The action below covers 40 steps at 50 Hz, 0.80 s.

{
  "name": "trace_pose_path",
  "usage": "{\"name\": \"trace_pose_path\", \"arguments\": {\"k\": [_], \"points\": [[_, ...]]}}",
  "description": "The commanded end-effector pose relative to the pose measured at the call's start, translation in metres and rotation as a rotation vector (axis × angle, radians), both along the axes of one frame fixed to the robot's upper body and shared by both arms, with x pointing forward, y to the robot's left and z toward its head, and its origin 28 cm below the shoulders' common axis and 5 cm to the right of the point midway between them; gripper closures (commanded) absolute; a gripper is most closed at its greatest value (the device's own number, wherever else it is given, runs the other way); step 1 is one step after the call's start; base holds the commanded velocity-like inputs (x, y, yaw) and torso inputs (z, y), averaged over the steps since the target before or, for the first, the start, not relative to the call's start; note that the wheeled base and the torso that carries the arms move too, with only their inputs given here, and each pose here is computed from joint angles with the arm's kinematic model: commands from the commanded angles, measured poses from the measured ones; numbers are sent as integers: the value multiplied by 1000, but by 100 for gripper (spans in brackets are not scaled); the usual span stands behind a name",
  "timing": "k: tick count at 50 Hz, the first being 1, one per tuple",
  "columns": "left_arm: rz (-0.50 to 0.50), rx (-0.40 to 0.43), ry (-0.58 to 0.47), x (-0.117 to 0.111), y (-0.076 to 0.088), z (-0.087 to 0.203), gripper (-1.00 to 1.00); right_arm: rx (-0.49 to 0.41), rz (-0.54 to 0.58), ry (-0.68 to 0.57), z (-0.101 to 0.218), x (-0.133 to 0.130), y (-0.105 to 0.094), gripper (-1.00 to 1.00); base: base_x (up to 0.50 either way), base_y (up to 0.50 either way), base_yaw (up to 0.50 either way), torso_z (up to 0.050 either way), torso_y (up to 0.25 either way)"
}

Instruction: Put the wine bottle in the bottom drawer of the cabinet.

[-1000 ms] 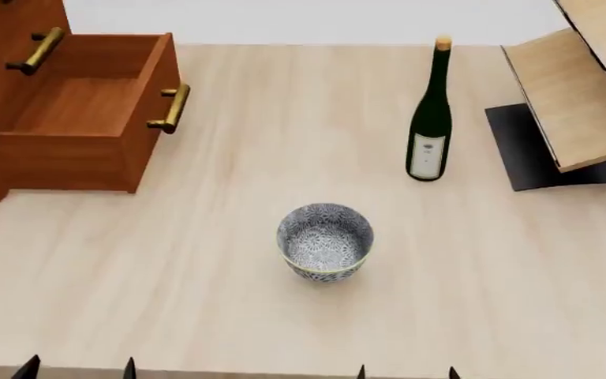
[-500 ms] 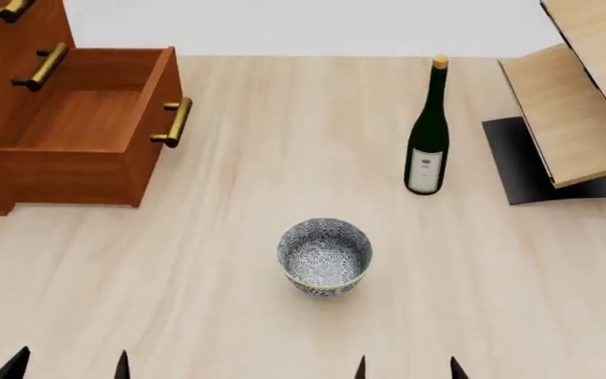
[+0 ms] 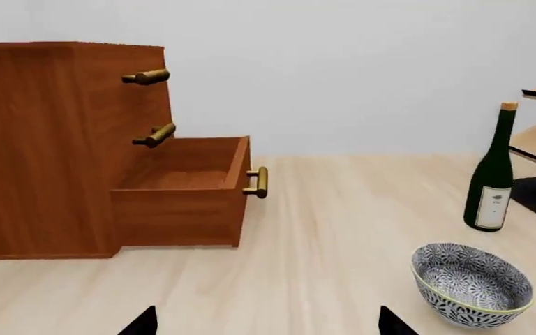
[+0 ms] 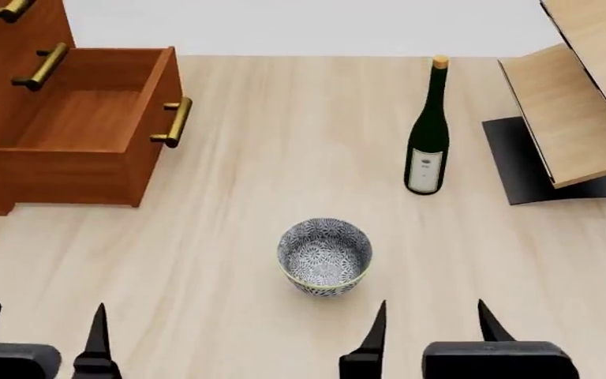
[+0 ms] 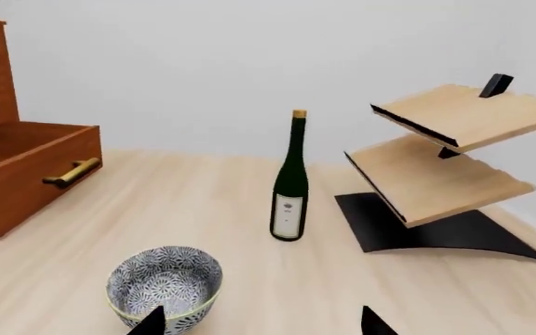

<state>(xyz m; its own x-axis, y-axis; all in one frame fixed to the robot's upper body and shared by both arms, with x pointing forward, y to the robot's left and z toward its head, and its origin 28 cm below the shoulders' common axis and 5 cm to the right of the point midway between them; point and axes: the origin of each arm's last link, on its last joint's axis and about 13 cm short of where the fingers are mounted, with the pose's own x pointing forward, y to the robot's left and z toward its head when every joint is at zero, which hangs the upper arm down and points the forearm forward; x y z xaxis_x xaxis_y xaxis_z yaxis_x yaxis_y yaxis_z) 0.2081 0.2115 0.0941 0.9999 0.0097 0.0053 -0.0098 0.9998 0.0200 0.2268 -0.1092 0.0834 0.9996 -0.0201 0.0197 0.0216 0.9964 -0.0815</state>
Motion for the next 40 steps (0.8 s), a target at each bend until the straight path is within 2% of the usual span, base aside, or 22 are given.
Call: {"name": "trace_pose_path", "arguments": {"k": [1,2,3,4,7,9,10,15,17,38,40], "points": [[24,20,-27,-1,7,42,-100,-26,-10,-26,33,7,-3,-100,0,0,0,0,0],[25,17,-28,-1,8,44,-100,-20,-11,-28,35,7,-3,-100,0,0,0,0,0],[12,15,-65,-1,10,69,-100,-5,-12,-44,49,9,-3,-100,0,0,0,0,0],[8,15,-53,-1,10,75,-100,-26,-24,-57,53,9,-2,-100,0,0,0,0,0],[7,13,-70,-1,10,88,-100,-31,-20,-63,61,10,-1,-100,0,0,0,0,0],[-5,32,-81,-3,8,100,-100,27,22,-71,74,9,-1,-100,0,0,0,0,0],[-10,39,-83,-3,8,108,-100,-2,2,-86,80,10,-1,-100,0,0,0,0,0],[-6,49,-108,1,7,124,-100,-5,-4,-108,100,19,-2,-100,0,0,0,0,0],[-9,52,-117,1,7,126,-100,14,35,-114,104,18,0,-100,0,0,0,0,0],[-9,52,-117,1,7,126,-100,14,35,-114,104,18,0,-100,0,0,0,0,0],[8,46,-142,1,8,128,-100,15,28,-114,107,18,-1,-100,0,0,0,0,0]]}}
